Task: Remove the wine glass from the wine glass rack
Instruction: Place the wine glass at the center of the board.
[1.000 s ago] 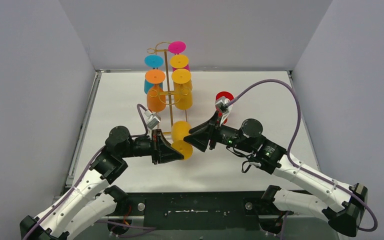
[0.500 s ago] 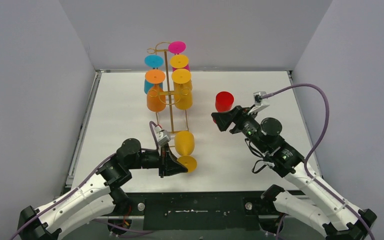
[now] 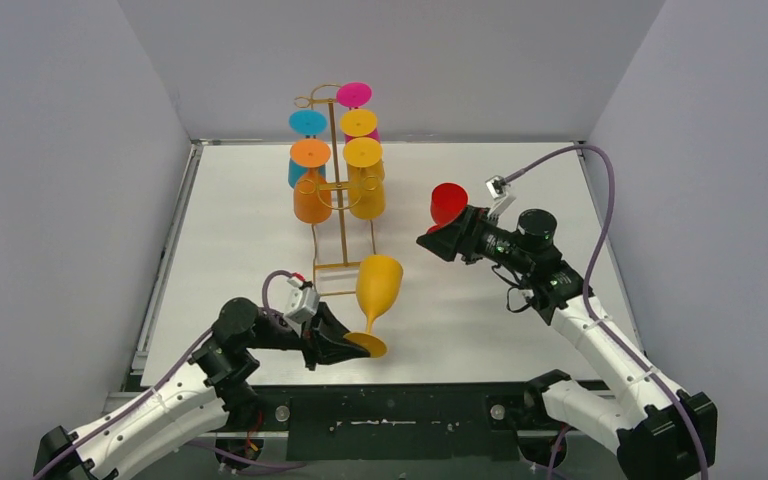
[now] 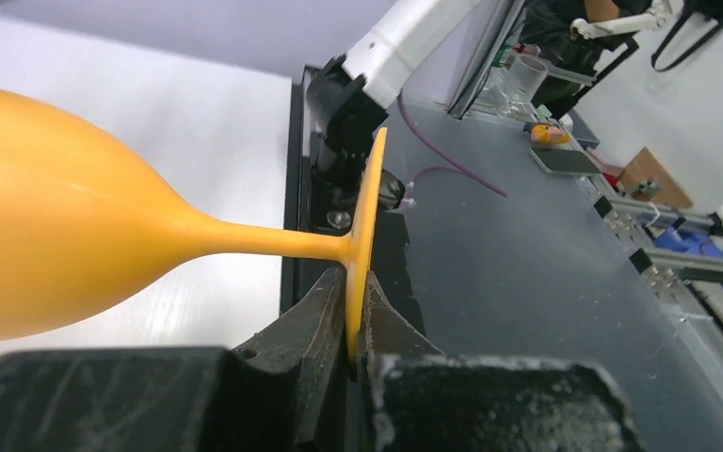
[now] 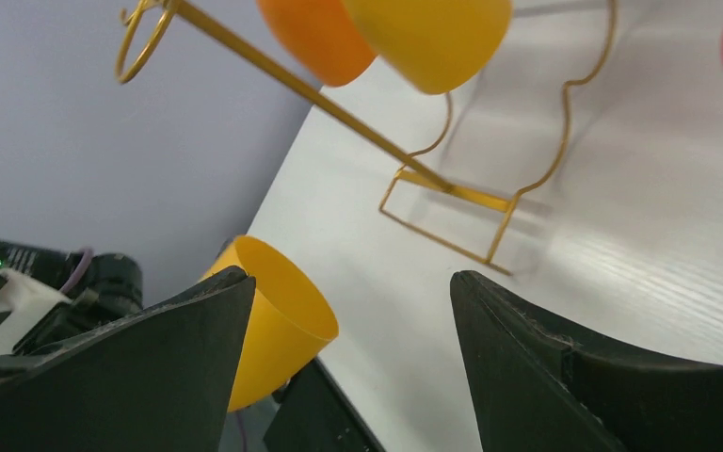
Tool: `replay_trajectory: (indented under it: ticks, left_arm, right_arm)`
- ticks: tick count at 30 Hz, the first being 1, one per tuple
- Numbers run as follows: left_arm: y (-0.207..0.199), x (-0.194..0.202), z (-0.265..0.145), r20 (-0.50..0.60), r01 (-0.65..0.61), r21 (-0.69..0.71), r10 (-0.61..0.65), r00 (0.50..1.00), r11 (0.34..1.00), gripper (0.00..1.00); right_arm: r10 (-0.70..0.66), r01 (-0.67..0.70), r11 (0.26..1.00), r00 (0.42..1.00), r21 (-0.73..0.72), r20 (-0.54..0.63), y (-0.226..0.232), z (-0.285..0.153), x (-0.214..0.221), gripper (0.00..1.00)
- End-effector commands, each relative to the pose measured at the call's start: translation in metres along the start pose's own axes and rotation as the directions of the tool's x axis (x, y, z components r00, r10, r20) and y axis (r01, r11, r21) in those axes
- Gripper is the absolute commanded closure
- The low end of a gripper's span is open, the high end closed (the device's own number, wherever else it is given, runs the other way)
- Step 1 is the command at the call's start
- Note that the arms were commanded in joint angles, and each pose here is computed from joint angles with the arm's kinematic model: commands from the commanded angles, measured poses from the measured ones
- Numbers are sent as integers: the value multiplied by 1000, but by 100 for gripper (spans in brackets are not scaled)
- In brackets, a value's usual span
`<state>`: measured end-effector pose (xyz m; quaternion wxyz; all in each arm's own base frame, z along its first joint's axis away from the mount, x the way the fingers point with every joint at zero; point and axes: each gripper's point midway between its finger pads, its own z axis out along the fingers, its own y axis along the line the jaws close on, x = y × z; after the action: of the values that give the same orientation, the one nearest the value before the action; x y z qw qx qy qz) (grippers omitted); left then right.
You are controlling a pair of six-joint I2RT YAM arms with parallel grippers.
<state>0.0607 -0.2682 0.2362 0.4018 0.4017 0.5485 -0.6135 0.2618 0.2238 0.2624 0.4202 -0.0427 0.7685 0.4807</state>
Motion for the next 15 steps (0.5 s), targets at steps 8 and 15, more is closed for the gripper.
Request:
replay_trajectory:
  ticks: [8,15]
  left_arm:
    - [-32,-27,1,128,-339,178,320,939,924,100]
    - [-46,-22,2,143,-339,294,309,940,894,100]
  right_arm:
    - [-75,3,870,989,-493,-126,86,-22,19,27]
    - [-151,26,811,974,-585,-166,111,-30,36,33]
